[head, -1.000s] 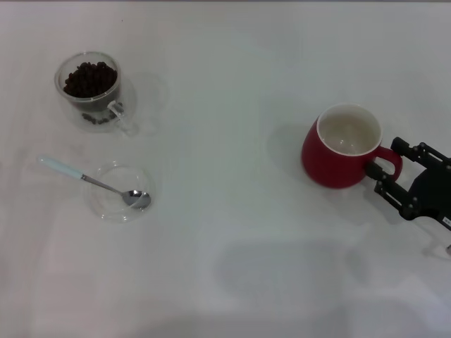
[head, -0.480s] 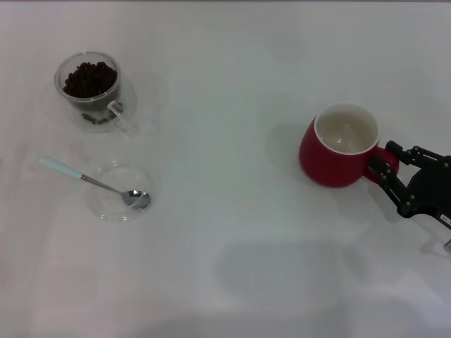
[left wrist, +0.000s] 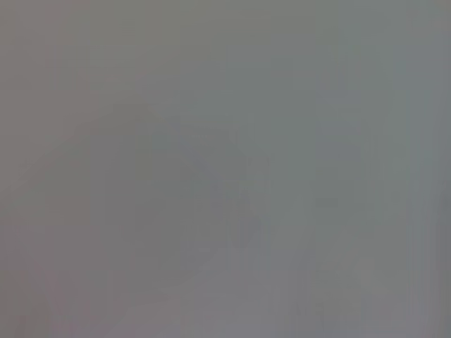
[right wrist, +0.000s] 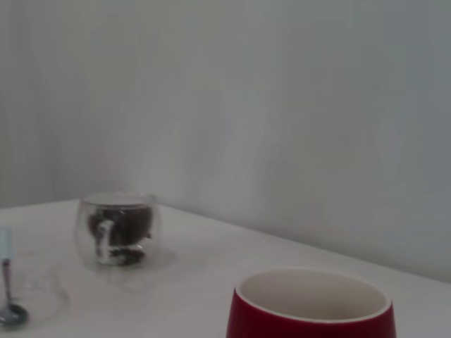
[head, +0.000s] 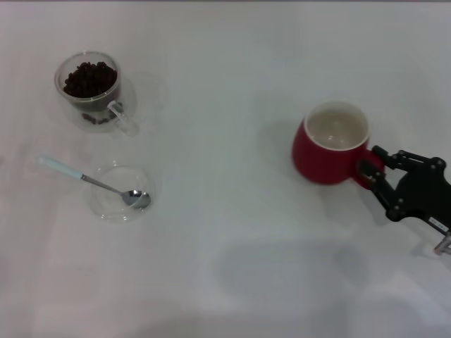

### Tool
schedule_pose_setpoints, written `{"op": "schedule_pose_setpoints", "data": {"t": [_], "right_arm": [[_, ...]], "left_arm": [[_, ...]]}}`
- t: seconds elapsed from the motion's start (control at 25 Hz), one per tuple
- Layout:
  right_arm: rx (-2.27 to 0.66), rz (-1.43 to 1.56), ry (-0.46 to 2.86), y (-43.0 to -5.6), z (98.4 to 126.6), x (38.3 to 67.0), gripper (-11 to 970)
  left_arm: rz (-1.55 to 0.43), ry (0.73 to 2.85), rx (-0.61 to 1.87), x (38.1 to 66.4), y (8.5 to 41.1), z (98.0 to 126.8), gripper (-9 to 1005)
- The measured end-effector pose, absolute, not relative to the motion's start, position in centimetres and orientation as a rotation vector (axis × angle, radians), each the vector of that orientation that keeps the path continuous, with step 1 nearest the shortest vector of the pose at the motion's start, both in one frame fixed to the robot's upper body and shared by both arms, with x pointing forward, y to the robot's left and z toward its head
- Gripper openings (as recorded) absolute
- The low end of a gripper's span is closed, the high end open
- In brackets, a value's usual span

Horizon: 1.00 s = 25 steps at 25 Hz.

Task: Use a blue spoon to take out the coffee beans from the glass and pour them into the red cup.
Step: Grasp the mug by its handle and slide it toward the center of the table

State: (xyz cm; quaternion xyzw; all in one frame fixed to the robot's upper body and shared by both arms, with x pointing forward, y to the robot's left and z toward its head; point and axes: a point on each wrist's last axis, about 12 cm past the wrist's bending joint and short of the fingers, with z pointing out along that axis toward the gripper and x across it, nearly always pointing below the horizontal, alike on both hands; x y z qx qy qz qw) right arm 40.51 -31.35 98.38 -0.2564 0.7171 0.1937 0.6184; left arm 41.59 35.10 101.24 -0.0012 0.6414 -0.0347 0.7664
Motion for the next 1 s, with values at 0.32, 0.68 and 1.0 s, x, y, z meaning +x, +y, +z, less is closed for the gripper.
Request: {"op": "schedule_pose_setpoints", "data": {"t": [0.32,0.68,1.0], "right_arm": [[-0.644,0.529,1.610,-29.3,98.6,41.0,223],[-0.719,0.620,1.594,-26.5,98.5,41.6,226],[-0.763,0.685,1.563,-24.9,98.8,41.7,230]], "left_arm": [[-0.075,1.395,-0.002,41.6,35.1,101.2,888],[-0.073,1.399,-0.004,41.4,35.2,101.1,888],[-0.075,1.399,0.001,41.4,35.2,101.2,887]]}}
